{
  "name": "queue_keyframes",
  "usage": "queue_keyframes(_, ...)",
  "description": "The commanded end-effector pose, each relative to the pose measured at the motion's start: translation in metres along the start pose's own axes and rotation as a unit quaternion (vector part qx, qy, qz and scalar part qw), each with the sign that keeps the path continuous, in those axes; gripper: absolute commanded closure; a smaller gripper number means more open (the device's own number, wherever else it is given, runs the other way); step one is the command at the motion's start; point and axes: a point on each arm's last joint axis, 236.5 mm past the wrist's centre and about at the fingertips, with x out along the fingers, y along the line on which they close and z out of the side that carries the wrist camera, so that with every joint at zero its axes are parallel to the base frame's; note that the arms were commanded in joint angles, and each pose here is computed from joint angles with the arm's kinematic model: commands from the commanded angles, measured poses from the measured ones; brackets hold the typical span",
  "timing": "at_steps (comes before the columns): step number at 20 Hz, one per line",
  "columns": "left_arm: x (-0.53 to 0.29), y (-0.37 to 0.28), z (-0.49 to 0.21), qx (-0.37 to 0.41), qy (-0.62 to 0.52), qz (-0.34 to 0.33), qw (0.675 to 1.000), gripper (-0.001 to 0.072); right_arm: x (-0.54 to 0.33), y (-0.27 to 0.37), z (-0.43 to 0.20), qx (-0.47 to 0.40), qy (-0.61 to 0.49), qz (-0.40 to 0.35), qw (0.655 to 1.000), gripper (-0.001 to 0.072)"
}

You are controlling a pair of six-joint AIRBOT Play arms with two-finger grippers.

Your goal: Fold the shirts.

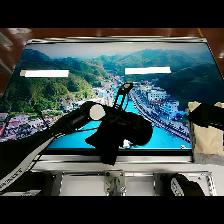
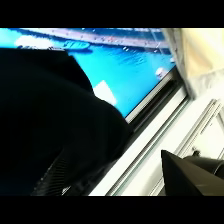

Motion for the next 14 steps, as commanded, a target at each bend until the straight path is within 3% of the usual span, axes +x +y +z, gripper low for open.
queue_keyframes(1,-0.032,0.036,-0.018,-0.018,0.087,0.001,0.996,-0.0008,0.055,-0.017,0.004,0.005,0.060,0.013,0.998,0.0043)
queue_keyframes(4,-0.122,0.116,-0.019,-0.067,0.120,0.061,0.989,-0.0007,0.094,-0.030,0.005,0.024,0.108,0.021,0.994,0.0044)
queue_keyframes(7,-0.183,0.179,-0.056,-0.175,0.103,0.099,0.974,-0.0006,0.122,-0.038,0.000,0.031,0.150,0.029,0.988,0.0044)
queue_keyframes(11,-0.190,0.218,-0.162,-0.309,0.122,0.113,0.936,-0.0007,0.152,-0.046,0.004,0.042,0.157,0.035,0.986,0.0062)
queue_keyframes(12,-0.182,0.226,-0.176,-0.325,0.116,0.119,0.931,-0.0007,0.158,-0.046,0.006,0.044,0.156,0.039,0.986,0.0114)
queue_keyframes(14,-0.157,0.234,-0.181,-0.350,0.083,0.115,0.926,-0.0006,0.168,-0.046,0.008,0.051,0.163,0.046,0.984,0.0115)
